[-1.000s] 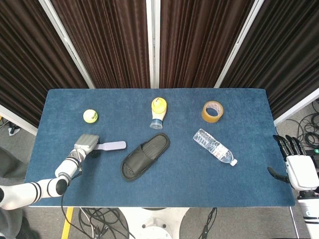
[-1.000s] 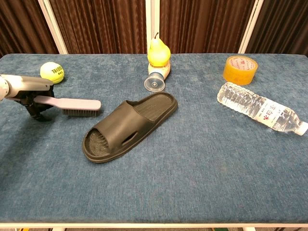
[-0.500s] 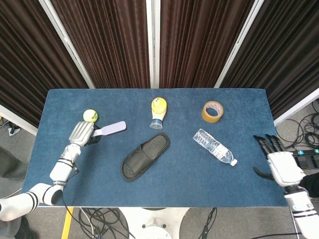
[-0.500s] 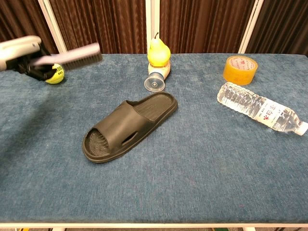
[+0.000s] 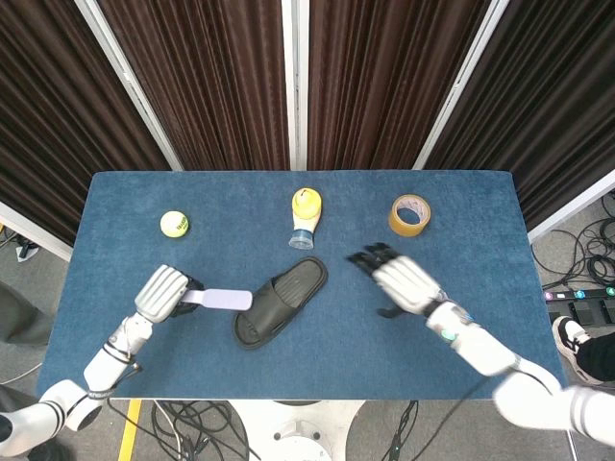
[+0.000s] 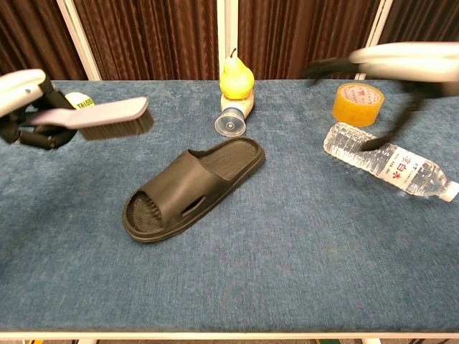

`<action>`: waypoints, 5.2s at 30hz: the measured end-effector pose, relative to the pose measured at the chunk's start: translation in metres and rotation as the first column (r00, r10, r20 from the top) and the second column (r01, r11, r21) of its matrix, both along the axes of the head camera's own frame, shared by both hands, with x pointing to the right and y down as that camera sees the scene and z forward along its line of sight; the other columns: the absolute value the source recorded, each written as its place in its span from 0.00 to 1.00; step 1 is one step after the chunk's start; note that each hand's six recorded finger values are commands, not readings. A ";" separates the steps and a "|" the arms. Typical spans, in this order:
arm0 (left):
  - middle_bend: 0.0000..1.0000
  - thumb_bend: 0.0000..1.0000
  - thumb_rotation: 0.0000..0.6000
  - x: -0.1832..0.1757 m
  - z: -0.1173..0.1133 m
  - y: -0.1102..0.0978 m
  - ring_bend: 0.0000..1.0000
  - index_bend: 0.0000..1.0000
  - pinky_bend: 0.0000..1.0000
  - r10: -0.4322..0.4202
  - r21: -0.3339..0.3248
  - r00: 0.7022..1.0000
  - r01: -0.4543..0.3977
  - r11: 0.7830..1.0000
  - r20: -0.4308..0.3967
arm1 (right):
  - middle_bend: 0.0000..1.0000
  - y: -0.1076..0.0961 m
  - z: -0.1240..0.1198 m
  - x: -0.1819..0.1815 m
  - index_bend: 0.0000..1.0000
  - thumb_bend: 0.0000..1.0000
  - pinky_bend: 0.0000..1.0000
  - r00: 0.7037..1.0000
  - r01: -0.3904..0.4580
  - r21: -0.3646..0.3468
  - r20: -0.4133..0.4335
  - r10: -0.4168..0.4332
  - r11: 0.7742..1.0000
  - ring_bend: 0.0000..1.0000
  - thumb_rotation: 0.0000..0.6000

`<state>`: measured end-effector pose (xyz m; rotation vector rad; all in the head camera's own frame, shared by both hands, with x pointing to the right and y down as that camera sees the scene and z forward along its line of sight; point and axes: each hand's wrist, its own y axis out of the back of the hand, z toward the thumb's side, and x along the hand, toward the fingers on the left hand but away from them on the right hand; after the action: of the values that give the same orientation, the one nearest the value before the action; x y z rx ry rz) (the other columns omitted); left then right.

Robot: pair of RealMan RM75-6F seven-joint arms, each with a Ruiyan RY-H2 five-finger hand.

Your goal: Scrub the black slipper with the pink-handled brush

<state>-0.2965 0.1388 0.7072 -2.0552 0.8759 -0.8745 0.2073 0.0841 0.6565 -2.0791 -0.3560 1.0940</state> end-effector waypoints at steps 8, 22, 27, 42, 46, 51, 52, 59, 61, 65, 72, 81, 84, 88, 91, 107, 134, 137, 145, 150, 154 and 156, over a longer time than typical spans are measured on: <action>1.00 0.60 1.00 0.009 0.006 0.020 1.00 1.00 1.00 0.035 -0.001 0.999 -0.035 0.999 0.004 | 0.04 -0.018 0.058 -0.101 0.00 0.04 0.01 0.980 0.170 -0.042 -0.098 -0.174 0.985 0.00 1.00; 1.00 0.60 1.00 0.041 0.020 0.015 1.00 1.00 1.00 0.083 -0.016 0.996 -0.083 0.996 0.008 | 0.17 -0.011 0.102 -0.137 0.14 0.13 0.04 0.943 0.220 -0.087 -0.236 -0.235 0.972 0.05 1.00; 1.00 0.60 1.00 0.045 0.036 0.009 1.00 1.00 1.00 0.082 -0.032 0.995 -0.081 0.996 0.048 | 0.27 -0.010 0.111 -0.140 0.34 0.22 0.12 0.933 0.223 -0.077 -0.271 -0.235 0.972 0.12 1.00; 1.00 0.60 1.00 0.047 0.066 -0.014 1.00 1.00 1.00 0.048 -0.005 0.991 -0.048 0.999 0.122 | 0.37 -0.016 0.116 -0.145 0.48 0.28 0.19 0.931 0.226 -0.050 -0.284 -0.231 0.973 0.20 1.00; 1.00 0.60 1.00 0.051 0.074 -0.003 1.00 1.00 1.00 0.131 -0.011 0.977 -0.131 0.991 0.165 | 0.37 -0.016 0.115 -0.147 0.48 0.28 0.19 0.928 0.236 -0.046 -0.285 -0.239 0.971 0.20 1.00; 1.00 0.60 1.00 0.054 0.076 0.013 1.00 1.00 1.00 0.204 -0.046 0.967 -0.200 0.979 0.155 | 0.37 -0.017 0.114 -0.149 0.48 0.28 0.19 0.931 0.229 -0.046 -0.281 -0.232 0.972 0.20 1.00; 1.00 0.60 1.00 0.055 0.074 0.014 1.00 1.00 1.00 0.208 -0.047 0.967 -0.203 0.978 0.145 | 0.37 -0.018 0.114 -0.149 0.48 0.28 0.19 0.931 0.228 -0.046 -0.282 -0.231 0.973 0.20 1.00; 1.00 0.60 1.00 0.058 0.052 0.024 1.00 1.00 1.00 0.201 -0.040 0.979 -0.200 0.979 0.023 | 0.37 -0.017 0.115 -0.148 0.48 0.28 0.19 0.929 0.230 -0.046 -0.287 -0.233 0.972 0.20 1.00; 1.00 0.60 1.00 0.058 0.045 0.020 1.00 1.00 1.00 0.186 -0.030 0.982 -0.186 0.982 0.001 | 0.37 -0.016 0.115 -0.148 0.48 0.28 0.19 0.929 0.231 -0.046 -0.288 -0.234 0.972 0.20 1.00; 1.00 0.60 1.00 0.057 0.046 0.006 1.00 1.00 1.00 0.151 -0.035 0.989 -0.150 0.988 0.011 | 0.37 -0.016 0.115 -0.148 0.48 0.28 0.19 0.927 0.234 -0.046 -0.290 -0.237 0.971 0.20 1.00; 1.00 0.60 1.00 0.050 0.067 -0.019 1.00 1.00 1.00 0.070 -0.091 0.994 -0.062 0.994 0.088 | 0.37 -0.015 0.115 -0.149 0.48 0.28 0.20 0.926 0.239 -0.048 -0.290 -0.242 0.970 0.20 1.00; 1.00 0.60 1.00 0.050 0.078 0.003 1.00 1.00 1.00 0.150 -0.118 0.981 -0.135 0.984 0.125 | 0.37 -0.016 0.116 -0.148 0.48 0.28 0.20 0.925 0.237 -0.046 -0.295 -0.240 0.970 0.20 1.00; 1.00 0.60 1.00 0.050 0.073 0.015 1.00 1.00 1.00 0.182 -0.115 0.977 -0.169 0.979 0.109 | 0.37 -0.015 0.116 -0.148 0.48 0.28 0.20 0.924 0.237 -0.047 -0.296 -0.241 0.970 0.20 1.00; 1.00 0.60 1.00 0.049 0.067 0.028 1.00 1.00 1.00 0.221 -0.121 0.970 -0.209 0.970 0.098 | 0.37 -0.015 0.116 -0.149 0.48 0.28 0.21 0.926 0.237 -0.049 -0.292 -0.240 0.970 0.20 1.00; 1.00 0.60 1.00 0.049 0.061 0.034 1.00 1.00 1.00 0.242 -0.125 0.967 -0.230 0.965 0.084 | 0.37 -0.015 0.115 -0.149 0.48 0.27 0.21 0.927 0.236 -0.047 -0.289 -0.239 0.971 0.20 1.00; 1.00 0.60 1.00 0.030 0.067 -0.020 1.00 1.00 1.00 0.064 -0.128 0.985 -0.044 0.991 0.159 | 0.37 -0.015 0.112 -0.150 0.48 0.27 0.21 0.928 0.239 -0.044 -0.284 -0.241 0.970 0.20 1.00; 1.00 0.60 1.00 0.011 0.034 0.029 1.00 1.00 1.00 0.110 -0.141 0.983 -0.089 0.986 0.144 | 0.00 -0.010 0.105 -0.145 0.00 0.00 0.00 0.931 0.233 -0.082 -0.268 -0.246 0.969 0.00 1.00; 1.00 0.59 1.00 -0.003 0.041 0.017 1.00 1.00 1.00 0.015 -0.140 0.981 0.013 0.990 0.195 | 0.00 -0.011 0.098 -0.144 0.00 0.00 0.00 0.935 0.230 -0.078 -0.259 -0.242 0.970 0.00 1.00; 0.89 0.54 1.00 -0.037 0.067 -0.005 0.84 0.82 1.00 -0.145 -0.153 0.921 0.212 0.965 0.362 | 0.00 -0.030 0.065 -0.123 0.00 0.00 0.00 0.960 0.172 -0.007 -0.222 -0.170 0.985 0.00 1.00; 0.61 0.44 1.00 -0.038 0.069 -0.011 0.54 0.52 0.91 -0.168 -0.111 0.900 0.230 0.967 0.402 | 0.00 -0.045 0.037 -0.093 0.00 0.00 0.00 0.977 0.104 0.042 -0.192 -0.094 0.994 0.00 1.00; 0.40 0.28 1.00 -0.035 0.066 -0.009 0.34 0.30 0.64 -0.167 -0.095 0.900 0.223 0.970 0.403 | 0.00 -0.053 0.020 -0.063 0.00 0.00 0.00 0.985 0.038 0.057 -0.170 -0.028 0.998 0.00 1.00; 0.31 0.23 0.99 -0.032 0.066 -0.006 0.26 0.23 0.51 -0.158 -0.103 0.901 0.217 0.971 0.404 | 0.00 -0.054 0.013 -0.046 0.00 0.00 0.00 0.987 0.001 0.054 -0.158 0.008 0.999 0.00 1.00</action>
<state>-0.3282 0.1328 0.7733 -1.8354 0.8114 -1.4389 0.1613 0.0299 0.6697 -1.9304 -0.3078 1.2290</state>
